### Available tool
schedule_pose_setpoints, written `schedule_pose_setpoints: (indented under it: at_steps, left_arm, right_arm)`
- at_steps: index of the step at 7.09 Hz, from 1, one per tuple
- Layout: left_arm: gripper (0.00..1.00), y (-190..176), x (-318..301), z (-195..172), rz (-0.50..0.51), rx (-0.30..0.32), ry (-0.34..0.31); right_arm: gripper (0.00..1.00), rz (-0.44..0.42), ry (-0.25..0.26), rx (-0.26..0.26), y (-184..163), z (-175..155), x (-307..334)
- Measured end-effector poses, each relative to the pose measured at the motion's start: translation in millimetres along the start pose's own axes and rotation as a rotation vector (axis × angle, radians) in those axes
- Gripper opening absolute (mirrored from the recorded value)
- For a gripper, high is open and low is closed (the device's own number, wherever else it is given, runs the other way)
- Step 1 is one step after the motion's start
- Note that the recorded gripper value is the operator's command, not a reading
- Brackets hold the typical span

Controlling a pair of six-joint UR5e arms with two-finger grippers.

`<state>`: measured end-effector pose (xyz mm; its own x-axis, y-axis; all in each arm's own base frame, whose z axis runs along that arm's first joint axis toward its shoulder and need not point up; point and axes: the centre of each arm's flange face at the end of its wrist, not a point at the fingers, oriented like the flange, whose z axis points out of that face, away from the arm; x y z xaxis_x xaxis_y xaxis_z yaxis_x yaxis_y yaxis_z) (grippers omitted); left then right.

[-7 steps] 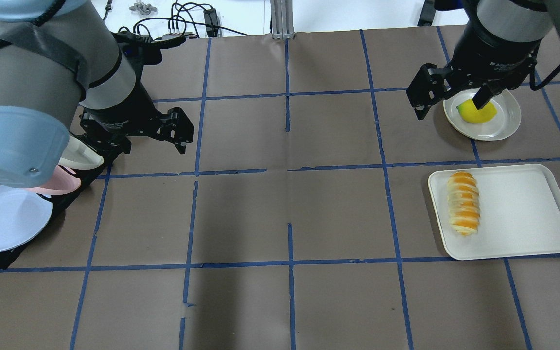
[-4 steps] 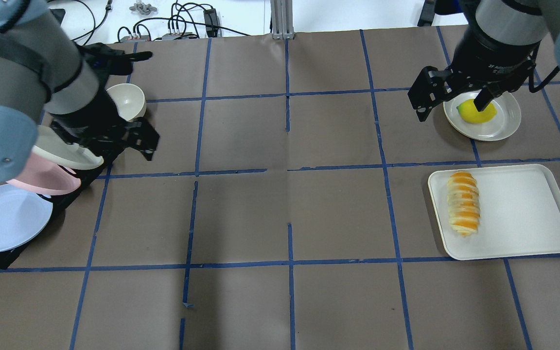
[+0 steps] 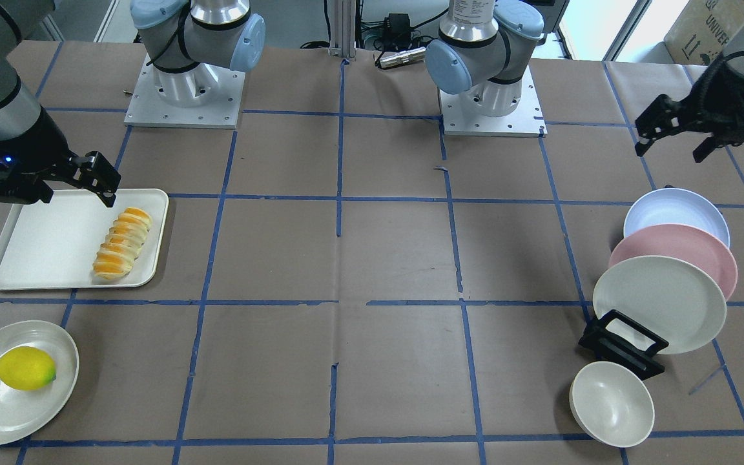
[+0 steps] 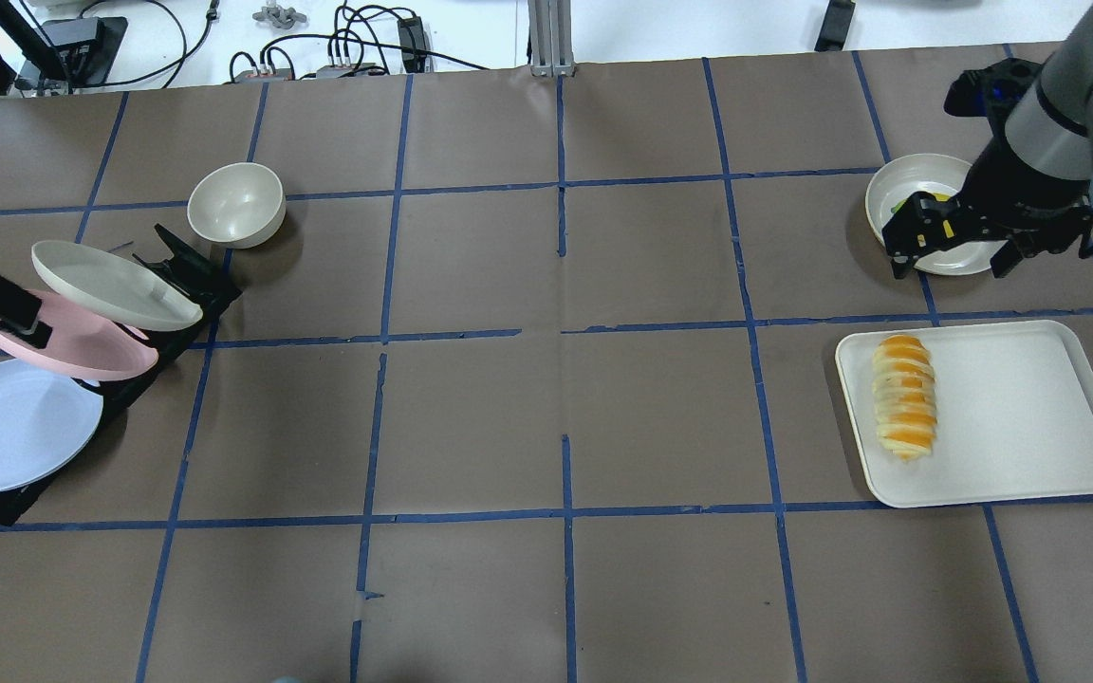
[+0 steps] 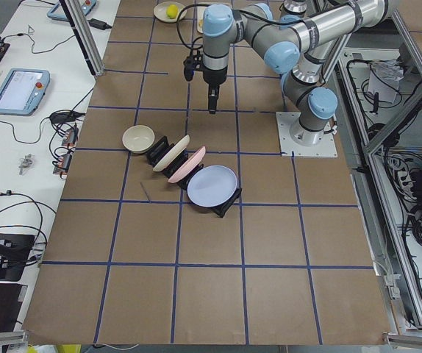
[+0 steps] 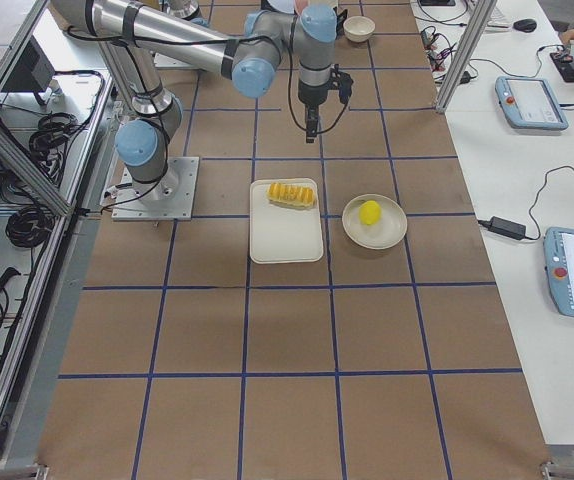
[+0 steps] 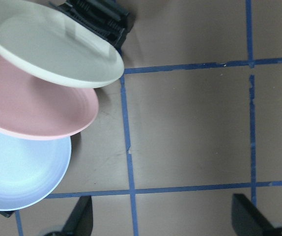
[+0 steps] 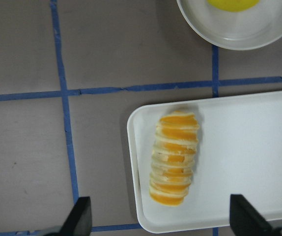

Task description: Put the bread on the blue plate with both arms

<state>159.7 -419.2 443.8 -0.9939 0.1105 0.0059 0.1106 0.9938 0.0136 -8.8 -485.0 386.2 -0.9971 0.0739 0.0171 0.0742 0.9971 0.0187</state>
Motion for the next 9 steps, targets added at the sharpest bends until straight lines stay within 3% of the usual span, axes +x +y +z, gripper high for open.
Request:
schedule_pose_setpoints:
  at_steps: [2,3,5,7,9]
  left_arm:
    - [1.00,43,-113,39,0.090,-0.021,0.069]
    - [1.00,41,-155,62,0.178,-0.016,0.083]
    - [1.00,16,-217,120,0.308,0.003,0.136]
    - [1.00,-19,-253,172,0.344,0.047,0.211]
    - [1.00,-36,-269,213,0.350,0.052,0.266]
  right_arm:
    - [0.97,0.047,-0.002,-0.021,13,38,15]
    - [0.97,0.057,0.000,-0.008,17,56,17]
    - [0.96,0.070,-0.010,-0.016,13,90,22]
    - [0.95,0.073,-0.020,-0.040,-2,141,26]
    - [0.95,0.075,-0.021,-0.039,-9,176,27]
